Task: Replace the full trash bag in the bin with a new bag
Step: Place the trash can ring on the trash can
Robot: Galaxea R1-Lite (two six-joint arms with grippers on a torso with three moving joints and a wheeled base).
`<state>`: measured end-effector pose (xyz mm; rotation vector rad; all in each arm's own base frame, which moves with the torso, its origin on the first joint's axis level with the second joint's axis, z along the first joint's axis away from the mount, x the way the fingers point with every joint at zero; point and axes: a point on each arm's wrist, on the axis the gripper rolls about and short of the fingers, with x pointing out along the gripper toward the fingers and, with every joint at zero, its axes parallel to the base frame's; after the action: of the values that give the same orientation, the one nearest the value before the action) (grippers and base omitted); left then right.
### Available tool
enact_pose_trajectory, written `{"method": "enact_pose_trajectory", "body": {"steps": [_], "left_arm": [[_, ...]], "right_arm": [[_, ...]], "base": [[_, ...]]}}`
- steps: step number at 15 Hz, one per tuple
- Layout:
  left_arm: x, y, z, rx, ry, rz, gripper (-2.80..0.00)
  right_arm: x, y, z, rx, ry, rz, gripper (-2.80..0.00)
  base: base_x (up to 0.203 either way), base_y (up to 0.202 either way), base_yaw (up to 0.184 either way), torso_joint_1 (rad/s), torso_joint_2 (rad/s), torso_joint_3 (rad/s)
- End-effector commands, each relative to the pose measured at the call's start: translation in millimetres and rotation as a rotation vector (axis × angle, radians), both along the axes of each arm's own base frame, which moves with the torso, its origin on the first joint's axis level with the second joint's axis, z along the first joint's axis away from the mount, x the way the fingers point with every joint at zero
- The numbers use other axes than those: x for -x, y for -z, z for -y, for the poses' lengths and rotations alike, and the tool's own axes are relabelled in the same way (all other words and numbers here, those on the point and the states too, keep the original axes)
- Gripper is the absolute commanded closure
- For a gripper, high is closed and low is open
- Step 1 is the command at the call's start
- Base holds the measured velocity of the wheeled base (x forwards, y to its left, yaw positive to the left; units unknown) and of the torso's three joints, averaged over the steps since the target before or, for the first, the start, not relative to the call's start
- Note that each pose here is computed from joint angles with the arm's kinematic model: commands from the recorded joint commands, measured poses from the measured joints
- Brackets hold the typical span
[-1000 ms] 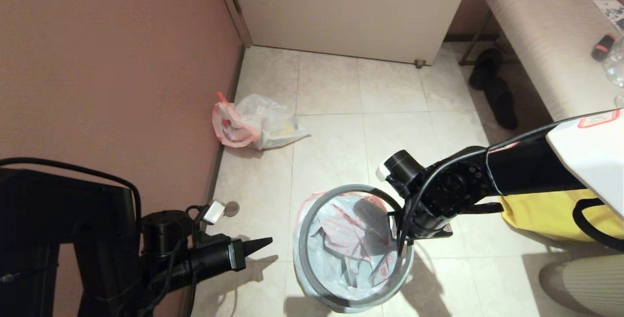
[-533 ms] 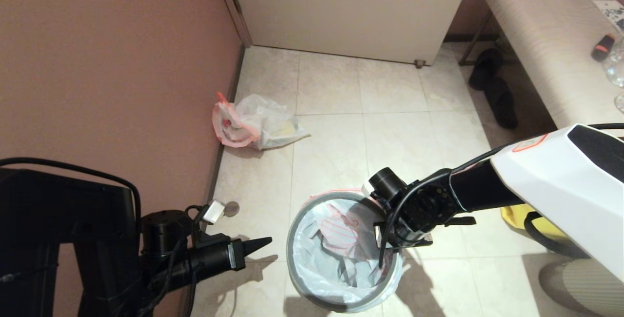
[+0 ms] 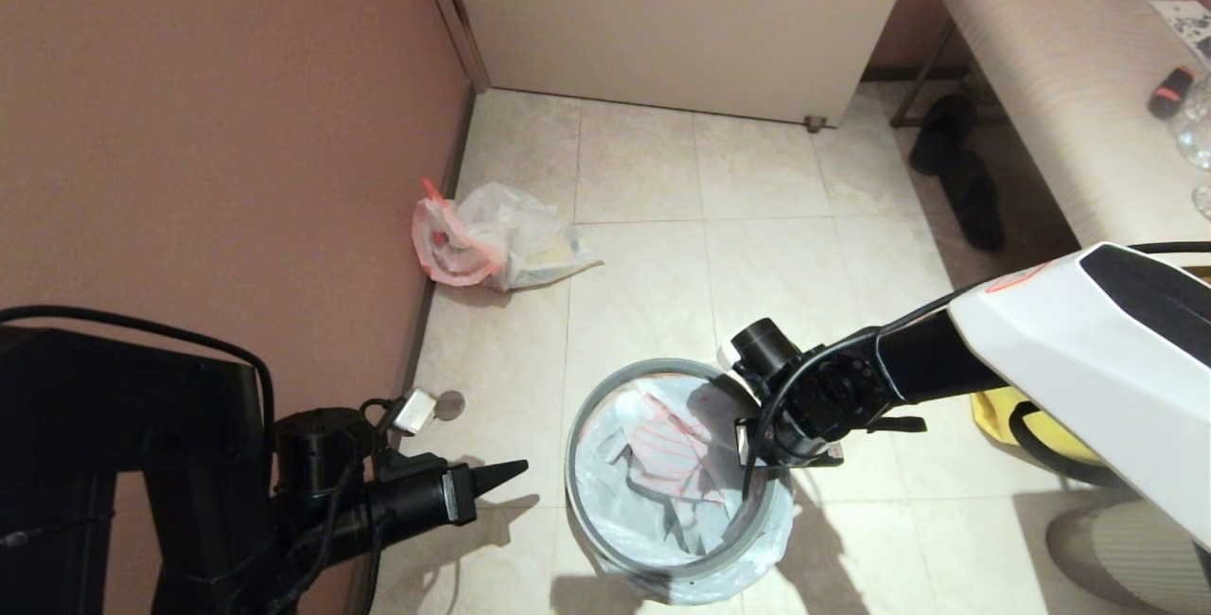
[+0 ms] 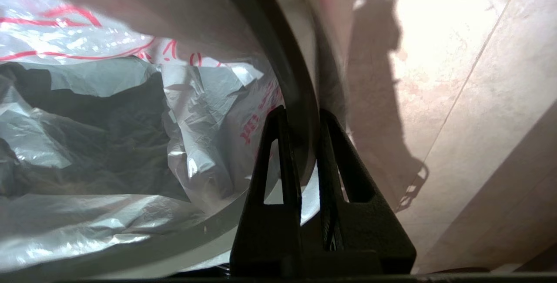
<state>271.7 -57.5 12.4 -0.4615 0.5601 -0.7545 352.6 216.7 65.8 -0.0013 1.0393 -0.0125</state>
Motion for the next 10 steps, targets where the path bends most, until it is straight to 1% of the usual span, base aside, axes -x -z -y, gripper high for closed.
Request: {"method": "enact_pose_trajectory", "body": {"steps": [1, 3, 4, 8, 10], "left_arm": [[-1.7, -3.8, 0.3, 0.010, 0.003, 0.043, 0.00], [-1.7, -3.8, 0.3, 0.010, 0.003, 0.043, 0.00], [-1.7, -3.8, 0.3, 0.010, 0.003, 0.043, 0.00], [-2.1, -3.8, 0.1, 0.010, 0.002, 0.044, 0.00], [-2.1, -3.6, -0.1, 0.010, 0.001, 0.043, 0.00]], "right_arm": [[8.3, -17.2, -1.9, -0.016, -0.012, 0.027, 0.00], [12.8, -19.3, -1.8, -0.012, -0.018, 0.025, 0.00], [13.7, -15.6, -1.2, -0.005, -0.017, 0.016, 0.00], [10.5, 9.9, -2.5, 0.028, -0.014, -0.033, 0.00], [9.2, 16.5, -2.1, 0.037, -0.011, -0.046, 0.00]], "base": [[0.000, 0.000, 0.000, 0.000, 0.00, 0.000], [0.000, 0.000, 0.000, 0.000, 0.00, 0.000], [0.000, 0.000, 0.000, 0.000, 0.00, 0.000], [0.000, 0.000, 0.000, 0.000, 0.00, 0.000], [0.000, 0.000, 0.000, 0.000, 0.00, 0.000]]}}
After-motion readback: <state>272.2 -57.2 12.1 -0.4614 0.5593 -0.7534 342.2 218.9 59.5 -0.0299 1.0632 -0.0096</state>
